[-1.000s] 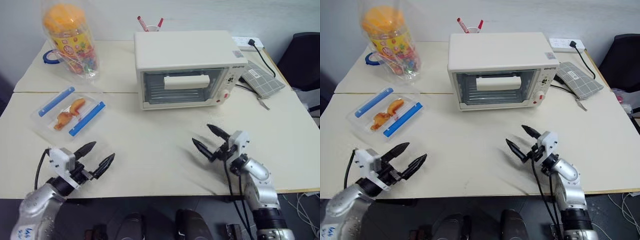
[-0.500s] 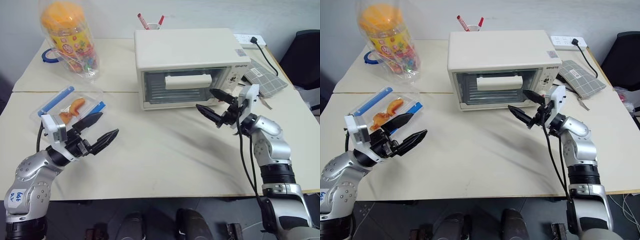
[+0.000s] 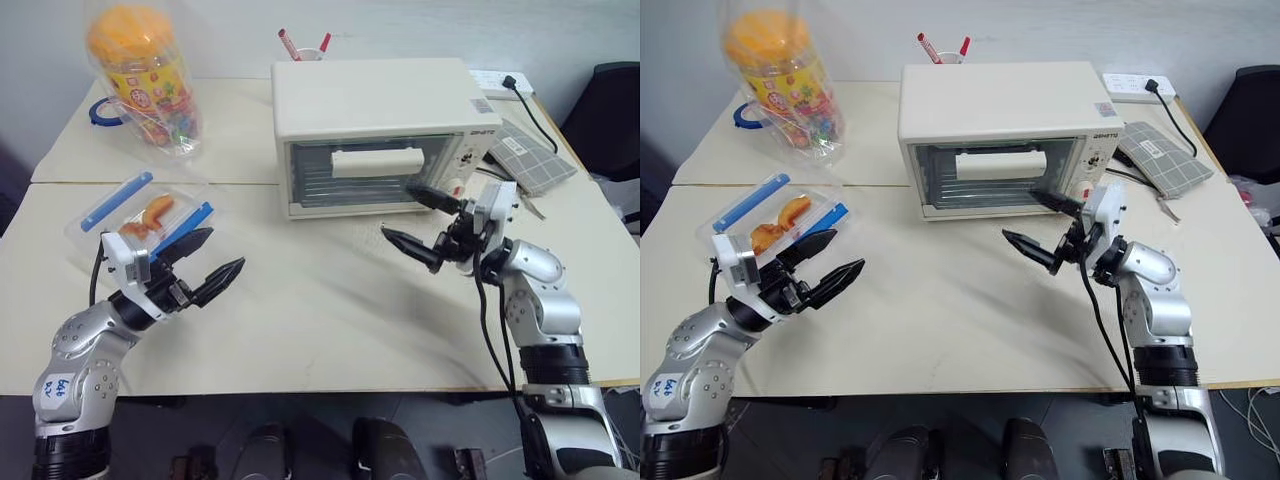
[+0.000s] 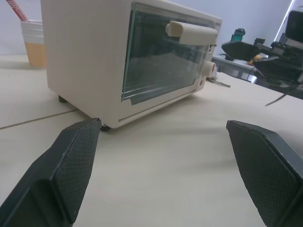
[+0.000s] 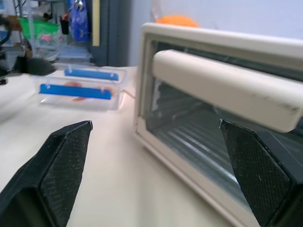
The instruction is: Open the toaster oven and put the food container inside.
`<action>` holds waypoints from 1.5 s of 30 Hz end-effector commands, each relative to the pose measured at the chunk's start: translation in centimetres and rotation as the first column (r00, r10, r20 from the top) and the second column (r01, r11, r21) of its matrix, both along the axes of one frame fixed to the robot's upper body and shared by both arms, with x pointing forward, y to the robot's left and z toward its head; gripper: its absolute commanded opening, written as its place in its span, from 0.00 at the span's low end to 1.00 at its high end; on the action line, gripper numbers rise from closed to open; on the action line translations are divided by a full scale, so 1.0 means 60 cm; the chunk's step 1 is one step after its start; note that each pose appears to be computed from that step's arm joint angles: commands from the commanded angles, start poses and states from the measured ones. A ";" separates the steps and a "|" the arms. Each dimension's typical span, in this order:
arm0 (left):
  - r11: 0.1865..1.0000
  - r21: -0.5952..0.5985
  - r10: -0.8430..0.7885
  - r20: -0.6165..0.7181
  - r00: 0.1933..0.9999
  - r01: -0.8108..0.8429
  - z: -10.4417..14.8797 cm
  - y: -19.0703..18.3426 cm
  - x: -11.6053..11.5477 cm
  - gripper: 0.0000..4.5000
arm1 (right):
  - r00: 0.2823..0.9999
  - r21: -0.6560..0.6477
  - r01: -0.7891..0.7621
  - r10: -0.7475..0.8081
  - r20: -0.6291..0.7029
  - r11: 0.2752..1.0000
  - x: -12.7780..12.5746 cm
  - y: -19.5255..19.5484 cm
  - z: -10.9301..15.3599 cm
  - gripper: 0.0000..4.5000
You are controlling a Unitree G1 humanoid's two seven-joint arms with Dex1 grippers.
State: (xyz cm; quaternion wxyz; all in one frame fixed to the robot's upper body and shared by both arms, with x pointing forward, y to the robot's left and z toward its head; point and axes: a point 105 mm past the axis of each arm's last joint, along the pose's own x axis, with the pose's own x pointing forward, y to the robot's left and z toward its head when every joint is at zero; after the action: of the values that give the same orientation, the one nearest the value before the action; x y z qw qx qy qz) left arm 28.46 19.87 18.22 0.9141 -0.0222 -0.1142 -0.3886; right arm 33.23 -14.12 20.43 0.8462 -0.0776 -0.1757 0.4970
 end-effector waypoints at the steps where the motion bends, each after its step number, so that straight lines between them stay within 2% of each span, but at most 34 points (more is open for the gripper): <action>1: 0.999 0.018 -0.028 0.035 0.999 0.027 0.010 -0.006 -0.001 1.00 | 0.999 0.001 0.032 -0.032 0.029 0.999 -0.005 -0.015 0.019 1.00; 6: 0.995 0.000 -0.098 0.061 0.993 0.099 0.022 -0.022 -0.004 1.00 | 0.986 0.039 0.168 -0.168 -0.003 0.985 0.035 -0.050 0.033 1.00; 13: 0.995 0.016 -0.102 0.086 0.991 0.101 0.030 -0.030 0.002 1.00 | 0.989 0.051 0.122 -0.126 0.074 0.991 0.057 -0.027 0.064 1.00; 20: 0.996 0.017 -0.083 0.084 0.993 0.082 0.030 -0.030 0.002 1.00 | 0.995 0.045 0.034 -0.038 0.092 0.998 0.029 -0.003 0.067 1.00; 25: 0.996 0.021 -0.084 0.088 0.993 0.082 0.036 -0.029 0.006 1.00 | 0.998 -0.040 0.014 -0.011 0.064 0.999 -0.004 -0.008 0.037 1.00; 30: 0.991 0.053 -0.132 0.148 0.980 0.125 0.069 -0.049 0.017 1.00 | 0.998 -0.179 0.010 0.000 0.057 0.984 -0.035 -0.017 -0.009 1.00; 32: 0.992 0.076 -0.118 0.227 0.967 0.103 0.093 -0.055 0.035 0.91 | 0.998 -0.219 0.025 -0.011 0.064 0.975 -0.045 -0.023 -0.028 1.00; 34: 0.989 0.103 -0.134 0.266 0.955 0.110 0.106 -0.072 0.055 0.82 | 0.996 -0.204 0.052 -0.036 0.083 0.978 -0.046 -0.027 -0.030 1.00; 40: 0.984 0.104 -0.171 0.275 0.946 0.148 0.118 -0.108 0.104 0.45 | 0.995 -0.211 0.052 -0.033 0.091 0.976 -0.047 -0.024 -0.034 1.00; 41: 0.982 0.121 -0.175 0.270 0.947 0.146 0.115 -0.115 0.112 0.42 | 0.995 -0.212 0.053 -0.034 0.091 0.976 -0.047 -0.024 -0.034 1.00; 45: 0.974 0.168 -0.192 0.245 0.950 0.154 0.097 -0.136 0.131 0.14 | 0.995 -0.216 0.065 -0.046 0.091 0.974 -0.048 -0.026 -0.035 1.00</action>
State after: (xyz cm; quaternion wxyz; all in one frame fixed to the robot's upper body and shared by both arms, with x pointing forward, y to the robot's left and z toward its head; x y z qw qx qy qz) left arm 36.34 12.11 23.76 0.8580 0.0715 -0.1918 -0.4712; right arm 30.93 -16.00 17.42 0.8472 -0.1802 -0.1322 0.4821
